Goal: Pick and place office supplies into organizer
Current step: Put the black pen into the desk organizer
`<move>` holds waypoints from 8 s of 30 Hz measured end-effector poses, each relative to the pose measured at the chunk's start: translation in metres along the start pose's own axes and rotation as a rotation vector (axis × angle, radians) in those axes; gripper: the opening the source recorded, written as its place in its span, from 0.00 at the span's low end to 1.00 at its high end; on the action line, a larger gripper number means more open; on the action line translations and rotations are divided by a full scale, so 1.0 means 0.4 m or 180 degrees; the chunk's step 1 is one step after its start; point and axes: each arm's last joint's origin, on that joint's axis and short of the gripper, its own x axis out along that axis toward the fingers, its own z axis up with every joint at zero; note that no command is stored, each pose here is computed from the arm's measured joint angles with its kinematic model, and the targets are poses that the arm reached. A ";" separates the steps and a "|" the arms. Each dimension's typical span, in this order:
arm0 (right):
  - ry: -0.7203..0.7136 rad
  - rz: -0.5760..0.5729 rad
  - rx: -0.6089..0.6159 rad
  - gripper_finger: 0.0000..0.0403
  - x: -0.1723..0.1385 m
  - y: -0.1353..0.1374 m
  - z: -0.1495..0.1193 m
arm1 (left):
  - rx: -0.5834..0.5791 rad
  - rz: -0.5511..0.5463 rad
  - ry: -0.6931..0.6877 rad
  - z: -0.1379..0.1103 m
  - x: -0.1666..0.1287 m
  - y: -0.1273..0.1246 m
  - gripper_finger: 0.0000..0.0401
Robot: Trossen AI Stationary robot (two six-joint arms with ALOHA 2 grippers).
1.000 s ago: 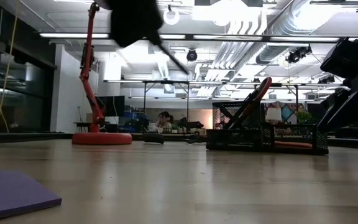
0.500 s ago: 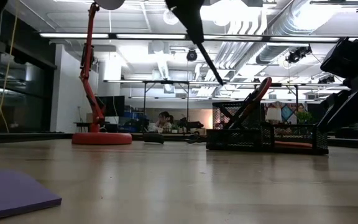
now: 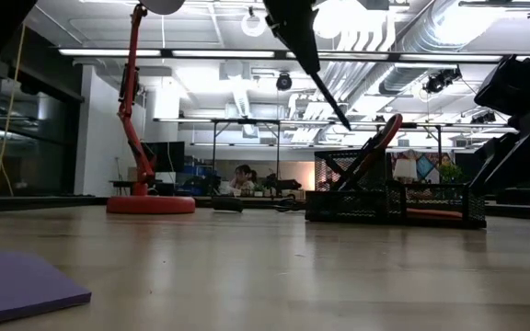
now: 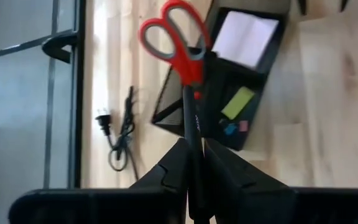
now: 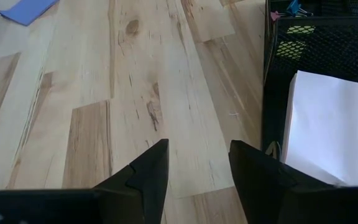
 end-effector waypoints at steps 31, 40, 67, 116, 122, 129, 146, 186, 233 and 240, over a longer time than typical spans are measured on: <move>0.0017 -0.0011 -0.0010 0.41 0.000 -0.001 -0.001 | 0.0701 -0.0104 0.0140 -0.006 0.122 0.026 0.11; 0.0017 -0.0011 -0.0010 0.42 0.000 -0.001 -0.001 | 0.0625 0.0105 -0.0131 0.019 0.122 0.036 0.12; 0.0016 -0.0011 -0.0010 0.41 0.000 -0.001 -0.001 | 0.0560 0.0518 0.0841 -0.048 0.113 0.036 0.61; 0.0016 -0.0011 -0.0009 0.39 0.000 -0.001 -0.001 | -0.2315 -0.0115 -0.2983 -0.457 0.184 -0.190 0.45; 0.0016 -0.0011 -0.0010 0.39 0.000 -0.001 -0.001 | -0.2749 -0.0162 -0.2288 -0.446 0.224 -0.174 0.45; 0.0017 -0.0011 -0.0009 0.39 0.000 -0.001 -0.001 | -0.2865 -0.0019 -0.2386 -0.441 0.218 -0.168 0.45; 0.0017 -0.0012 -0.0010 0.39 0.000 -0.001 -0.001 | -0.2963 0.0014 -0.2388 -0.388 0.205 -0.151 0.45; 0.0018 -0.0011 -0.0011 0.39 0.000 -0.001 -0.002 | -0.3140 0.0082 -0.2232 -0.365 0.289 -0.153 0.15; 0.0018 -0.0012 -0.0010 0.39 0.000 -0.001 -0.001 | -0.2578 0.0864 -0.1637 -0.302 0.232 -0.238 0.37; 0.0018 -0.0012 -0.0011 0.40 0.000 -0.001 -0.001 | -0.2698 0.0643 -0.1630 -0.305 0.253 -0.175 0.42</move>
